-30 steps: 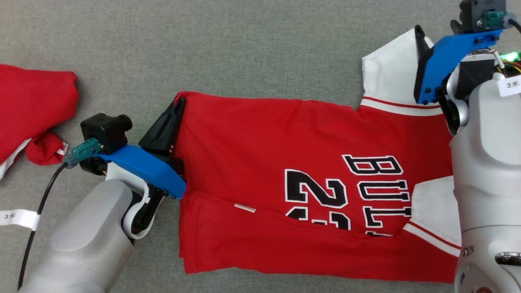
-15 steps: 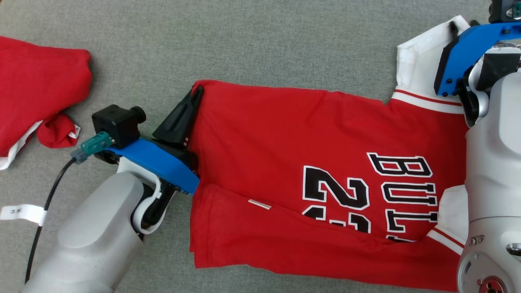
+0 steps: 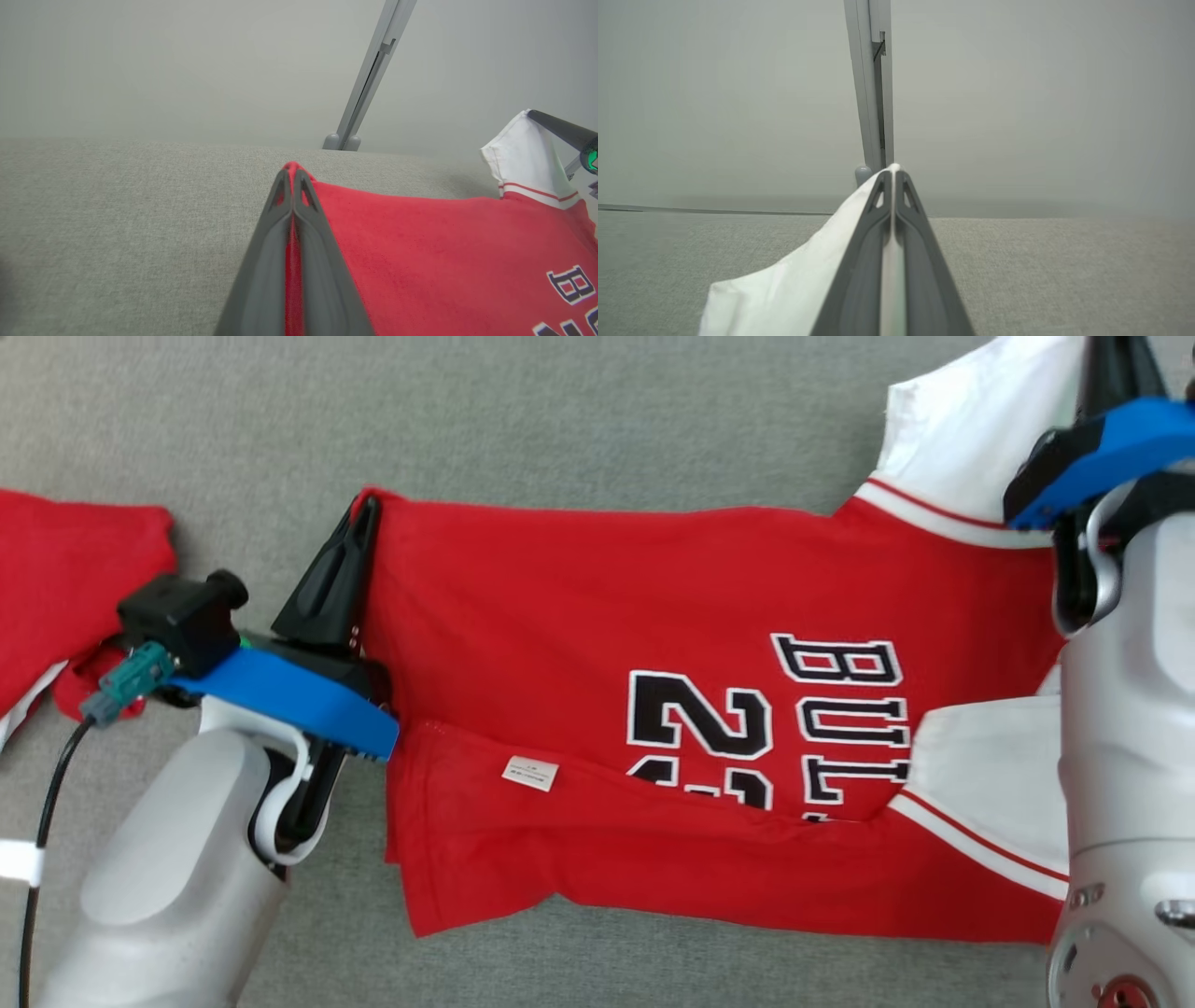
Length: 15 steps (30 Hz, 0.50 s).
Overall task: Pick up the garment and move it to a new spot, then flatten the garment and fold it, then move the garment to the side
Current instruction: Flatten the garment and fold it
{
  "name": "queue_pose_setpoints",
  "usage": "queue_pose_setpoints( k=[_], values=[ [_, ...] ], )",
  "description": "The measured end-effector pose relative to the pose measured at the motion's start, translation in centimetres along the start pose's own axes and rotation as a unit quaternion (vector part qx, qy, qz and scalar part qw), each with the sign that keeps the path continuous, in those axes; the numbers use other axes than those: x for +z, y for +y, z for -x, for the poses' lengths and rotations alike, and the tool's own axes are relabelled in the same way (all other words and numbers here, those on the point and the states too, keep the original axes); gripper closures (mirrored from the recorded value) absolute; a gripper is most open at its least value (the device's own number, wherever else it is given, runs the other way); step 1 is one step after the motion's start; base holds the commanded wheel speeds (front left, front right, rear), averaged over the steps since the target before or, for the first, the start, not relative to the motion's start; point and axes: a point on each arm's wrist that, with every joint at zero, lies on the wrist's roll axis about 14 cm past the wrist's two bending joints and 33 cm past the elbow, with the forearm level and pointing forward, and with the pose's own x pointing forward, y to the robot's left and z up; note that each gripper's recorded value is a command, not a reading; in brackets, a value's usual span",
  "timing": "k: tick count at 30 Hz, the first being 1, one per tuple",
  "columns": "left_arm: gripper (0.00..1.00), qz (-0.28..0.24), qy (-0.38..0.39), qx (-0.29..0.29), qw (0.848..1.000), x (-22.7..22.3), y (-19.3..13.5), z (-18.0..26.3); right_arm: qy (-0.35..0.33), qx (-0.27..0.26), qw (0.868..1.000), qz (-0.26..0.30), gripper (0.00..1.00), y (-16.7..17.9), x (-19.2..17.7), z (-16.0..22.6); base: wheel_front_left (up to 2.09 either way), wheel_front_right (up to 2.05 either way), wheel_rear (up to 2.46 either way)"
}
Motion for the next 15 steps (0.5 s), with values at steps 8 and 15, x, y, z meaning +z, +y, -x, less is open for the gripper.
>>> queue_pose_setpoints(
  k=[8,15],
  values=[
    [1.00,-0.005,0.012,0.007,1.000,-1.0,-0.7,2.2,-0.017,-0.029,0.998,-0.055,1.00,-2.8,-0.5,6.0,0.00,0.00,0.00],
    [1.00,0.008,0.023,0.014,1.000,-2.7,-2.4,5.3,0.011,-0.063,0.994,-0.092,1.00,-5.3,-3.7,14.0,0.00,0.00,0.00]
  ],
)
